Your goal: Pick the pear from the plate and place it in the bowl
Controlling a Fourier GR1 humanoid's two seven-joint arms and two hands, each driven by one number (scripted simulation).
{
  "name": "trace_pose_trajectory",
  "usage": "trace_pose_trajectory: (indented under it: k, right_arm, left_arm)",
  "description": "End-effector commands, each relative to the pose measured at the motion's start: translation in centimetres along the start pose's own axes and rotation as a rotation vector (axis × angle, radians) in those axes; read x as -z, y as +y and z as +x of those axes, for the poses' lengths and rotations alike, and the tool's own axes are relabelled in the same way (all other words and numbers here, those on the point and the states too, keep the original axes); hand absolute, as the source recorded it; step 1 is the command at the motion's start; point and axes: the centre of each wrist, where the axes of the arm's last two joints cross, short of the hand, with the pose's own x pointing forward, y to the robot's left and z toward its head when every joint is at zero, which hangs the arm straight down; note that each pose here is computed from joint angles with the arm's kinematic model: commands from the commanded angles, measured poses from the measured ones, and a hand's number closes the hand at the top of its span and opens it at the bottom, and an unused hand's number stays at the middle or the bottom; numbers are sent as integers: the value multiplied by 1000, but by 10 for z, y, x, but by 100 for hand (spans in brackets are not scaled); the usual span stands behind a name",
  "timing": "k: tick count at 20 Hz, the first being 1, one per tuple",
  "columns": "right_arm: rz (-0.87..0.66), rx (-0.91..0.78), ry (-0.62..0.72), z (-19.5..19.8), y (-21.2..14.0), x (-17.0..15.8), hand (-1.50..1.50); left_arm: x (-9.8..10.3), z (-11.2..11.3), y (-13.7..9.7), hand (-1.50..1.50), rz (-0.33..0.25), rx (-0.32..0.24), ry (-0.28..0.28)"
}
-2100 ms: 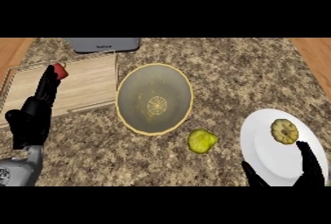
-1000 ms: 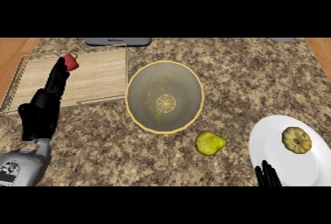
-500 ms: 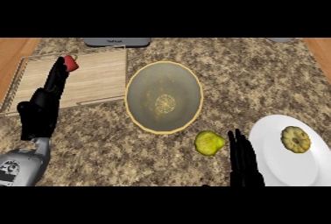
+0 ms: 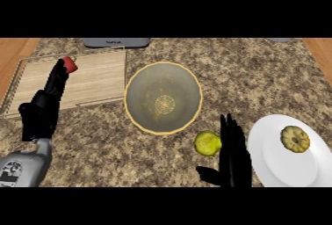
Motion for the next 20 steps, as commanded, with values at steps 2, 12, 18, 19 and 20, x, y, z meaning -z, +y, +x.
trace_pose_trajectory:
  k: [2, 12, 18, 19, 20]
  right_arm:
    - [0, 23, 2, -1, 21, 9, -150]
    - [15, -114, -67, -8, 34, 31, 150]
    - [-11, -105, -96, -3, 39, 29, 150]
    - [-13, -96, -99, -26, 40, 54, 150]
    - [-10, -85, -123, -6, 47, 46, 150]
  left_arm:
    - [2, 8, 10, 0, 9, -5, -9]
    - [-6, -11, 7, 0, 14, 7, 2]
    - [-1, 0, -1, 0, 15, 3, -16]
    - [5, -1, 23, 0, -1, -6, 8]
    - [5, 6, -4, 0, 5, -14, 17]
